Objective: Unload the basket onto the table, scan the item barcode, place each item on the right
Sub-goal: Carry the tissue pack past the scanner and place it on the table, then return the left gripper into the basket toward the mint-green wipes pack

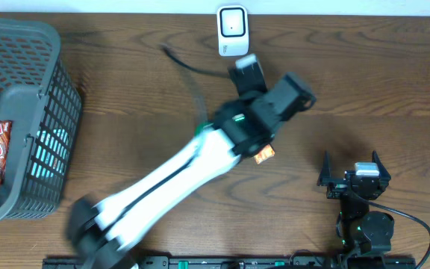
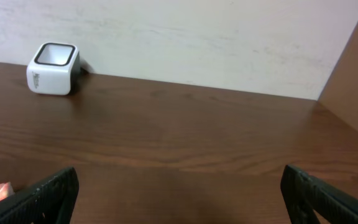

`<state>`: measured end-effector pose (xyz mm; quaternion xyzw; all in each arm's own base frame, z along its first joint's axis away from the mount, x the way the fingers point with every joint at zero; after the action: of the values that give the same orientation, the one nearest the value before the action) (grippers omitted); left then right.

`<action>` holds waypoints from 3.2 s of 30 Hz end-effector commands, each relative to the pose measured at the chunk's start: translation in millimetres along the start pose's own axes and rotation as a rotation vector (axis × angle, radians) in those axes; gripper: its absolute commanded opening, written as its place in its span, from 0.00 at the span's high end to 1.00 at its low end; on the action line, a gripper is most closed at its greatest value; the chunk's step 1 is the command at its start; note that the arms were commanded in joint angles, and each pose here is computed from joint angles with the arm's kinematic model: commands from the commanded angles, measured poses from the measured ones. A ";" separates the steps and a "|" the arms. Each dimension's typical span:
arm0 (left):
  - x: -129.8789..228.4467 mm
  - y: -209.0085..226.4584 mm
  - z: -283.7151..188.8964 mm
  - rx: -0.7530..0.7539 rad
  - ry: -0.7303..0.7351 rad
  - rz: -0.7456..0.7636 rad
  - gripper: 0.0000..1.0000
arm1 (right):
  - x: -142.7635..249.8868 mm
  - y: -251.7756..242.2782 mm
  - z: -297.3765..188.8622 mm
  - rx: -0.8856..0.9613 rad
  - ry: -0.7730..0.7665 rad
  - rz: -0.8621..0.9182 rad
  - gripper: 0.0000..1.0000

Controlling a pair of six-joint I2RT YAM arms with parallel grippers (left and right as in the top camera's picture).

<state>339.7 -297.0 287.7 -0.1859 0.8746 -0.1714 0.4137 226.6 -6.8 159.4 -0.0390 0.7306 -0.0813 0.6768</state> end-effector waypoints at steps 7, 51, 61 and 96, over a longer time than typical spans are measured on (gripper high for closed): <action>-242.6 124.0 -195.5 -0.467 -0.818 0.136 0.02 | 1.0 -3.5 -0.1 0.018 0.003 0.012 0.01; -79.2 554.0 -23.8 -0.817 0.085 -0.930 0.02 | 1.0 -3.5 -0.1 0.018 0.003 0.012 0.01; -50.6 557.2 2.3 -0.724 0.094 -0.950 0.02 | 1.0 -3.5 -0.1 0.018 0.003 0.012 0.01; -128.7 529.3 -4.6 -0.408 -0.061 -0.958 0.93 | 1.0 -3.5 -0.1 0.018 0.003 0.012 0.01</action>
<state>291.5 212.7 65.8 -0.6772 0.7049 -0.1105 0.1798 226.6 -6.7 159.3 -0.0391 0.7307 -0.0812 0.6767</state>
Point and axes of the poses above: each gripper's point midway between its finger pads, its own z axis out along the fingers, its own y axis along the line the jaws close on, x = y × z, the point moved 2 cm from there along -z, back along the fingers, and after that the axes turned 3 degrees about -z, right-handed, at the moved point
